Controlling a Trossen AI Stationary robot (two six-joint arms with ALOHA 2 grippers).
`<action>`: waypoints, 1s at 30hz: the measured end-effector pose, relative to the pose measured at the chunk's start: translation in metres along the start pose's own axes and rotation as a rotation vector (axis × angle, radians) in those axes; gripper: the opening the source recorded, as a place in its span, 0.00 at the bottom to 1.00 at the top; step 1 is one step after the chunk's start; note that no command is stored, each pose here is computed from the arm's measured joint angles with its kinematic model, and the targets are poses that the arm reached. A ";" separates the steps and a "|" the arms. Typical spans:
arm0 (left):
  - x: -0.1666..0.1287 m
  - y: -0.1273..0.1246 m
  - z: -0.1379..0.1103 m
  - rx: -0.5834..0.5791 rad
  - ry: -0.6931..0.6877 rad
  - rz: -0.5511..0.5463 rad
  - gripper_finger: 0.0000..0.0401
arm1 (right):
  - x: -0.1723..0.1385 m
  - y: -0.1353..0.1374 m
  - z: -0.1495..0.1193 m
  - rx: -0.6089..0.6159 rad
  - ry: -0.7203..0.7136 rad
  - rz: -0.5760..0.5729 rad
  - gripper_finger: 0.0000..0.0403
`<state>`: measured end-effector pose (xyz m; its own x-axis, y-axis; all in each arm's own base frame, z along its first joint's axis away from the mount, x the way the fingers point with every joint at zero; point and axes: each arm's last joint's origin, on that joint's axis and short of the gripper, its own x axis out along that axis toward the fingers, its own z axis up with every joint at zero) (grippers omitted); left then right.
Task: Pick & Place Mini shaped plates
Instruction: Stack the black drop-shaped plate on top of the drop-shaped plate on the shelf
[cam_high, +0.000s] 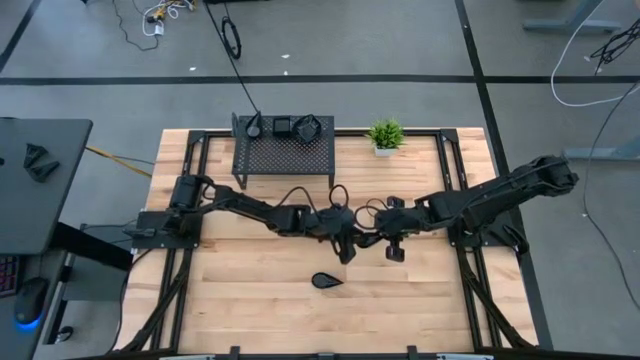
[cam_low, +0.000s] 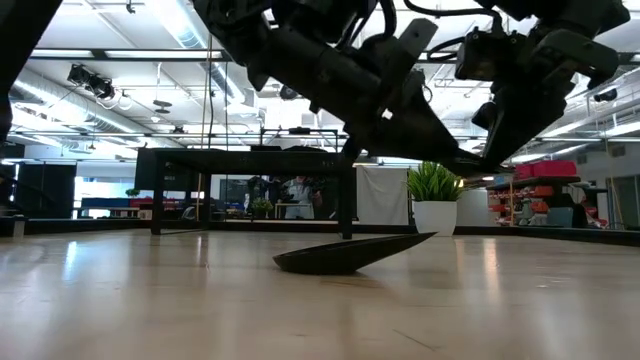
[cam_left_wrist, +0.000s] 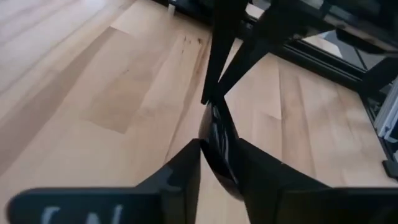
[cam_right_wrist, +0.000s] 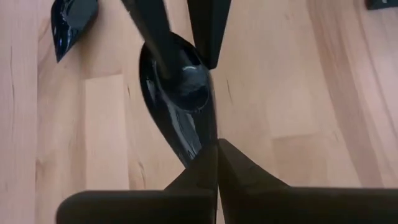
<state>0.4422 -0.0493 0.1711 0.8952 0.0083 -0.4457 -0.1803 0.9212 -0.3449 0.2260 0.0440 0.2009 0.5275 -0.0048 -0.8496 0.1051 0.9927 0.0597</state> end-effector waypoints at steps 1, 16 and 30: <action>0.000 0.000 0.000 0.000 -0.001 0.001 0.24 | 0.000 0.000 0.000 0.001 0.000 -0.001 0.00; 0.000 0.001 0.001 0.029 -0.021 0.037 0.07 | -0.003 0.001 0.010 -0.059 -0.079 -0.011 0.15; -0.046 0.002 0.027 0.089 0.035 0.282 0.02 | -0.079 -0.002 0.035 -0.074 -0.303 -0.177 0.34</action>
<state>0.4120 -0.0375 0.2133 0.8000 0.2573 -0.5420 -0.3823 0.9149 -0.1300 0.2136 0.0377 0.2867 0.7339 -0.2021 -0.6485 0.1619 0.9792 -0.1220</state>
